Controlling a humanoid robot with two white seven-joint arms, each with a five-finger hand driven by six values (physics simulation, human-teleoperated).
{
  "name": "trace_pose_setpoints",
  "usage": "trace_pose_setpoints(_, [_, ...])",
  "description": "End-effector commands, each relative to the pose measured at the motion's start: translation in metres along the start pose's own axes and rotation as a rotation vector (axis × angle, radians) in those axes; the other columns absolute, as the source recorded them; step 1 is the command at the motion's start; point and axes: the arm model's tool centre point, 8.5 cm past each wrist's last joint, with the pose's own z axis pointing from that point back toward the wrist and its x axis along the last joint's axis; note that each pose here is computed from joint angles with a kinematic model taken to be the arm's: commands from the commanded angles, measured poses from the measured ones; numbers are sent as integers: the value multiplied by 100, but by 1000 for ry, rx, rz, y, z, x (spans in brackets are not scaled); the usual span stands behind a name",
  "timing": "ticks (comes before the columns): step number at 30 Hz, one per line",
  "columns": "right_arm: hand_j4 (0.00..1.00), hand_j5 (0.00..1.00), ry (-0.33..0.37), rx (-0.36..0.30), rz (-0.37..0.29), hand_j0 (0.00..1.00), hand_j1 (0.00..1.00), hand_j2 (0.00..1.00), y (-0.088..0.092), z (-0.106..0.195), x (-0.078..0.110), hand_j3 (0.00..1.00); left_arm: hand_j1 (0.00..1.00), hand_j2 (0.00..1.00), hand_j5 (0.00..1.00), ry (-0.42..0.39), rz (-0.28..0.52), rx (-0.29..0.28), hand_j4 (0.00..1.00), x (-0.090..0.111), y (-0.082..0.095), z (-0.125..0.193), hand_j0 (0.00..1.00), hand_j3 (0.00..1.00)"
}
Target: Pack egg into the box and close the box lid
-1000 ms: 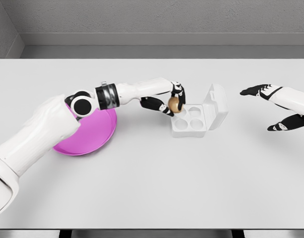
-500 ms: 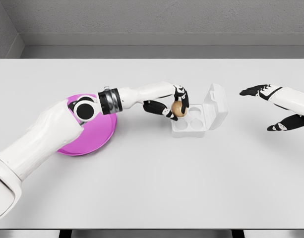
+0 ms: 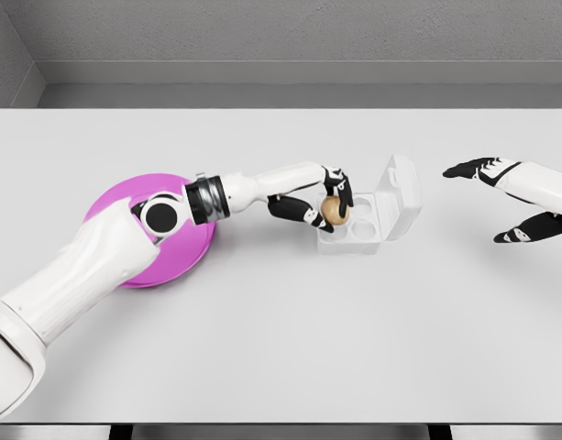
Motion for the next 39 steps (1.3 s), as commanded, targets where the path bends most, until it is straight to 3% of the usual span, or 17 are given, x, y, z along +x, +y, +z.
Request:
trace_pose_setpoints(1, [100,100,-1,-4,-5,100,100,100,-1,0,0,100,30,30,30,-6,19,15,30,1,2,0,30,30])
trace_pose_setpoints(16, [100,100,-5,-3,1,100,100,100,1,-4,1,100,30,30,30,27,75,22,30,-14,-13,-1,30,30])
trace_pose_setpoints(39, [100,100,-4,0,3,100,100,100,2,-5,1,100,31,31,31,59,99,30,31,-24,-17,-5,31,31])
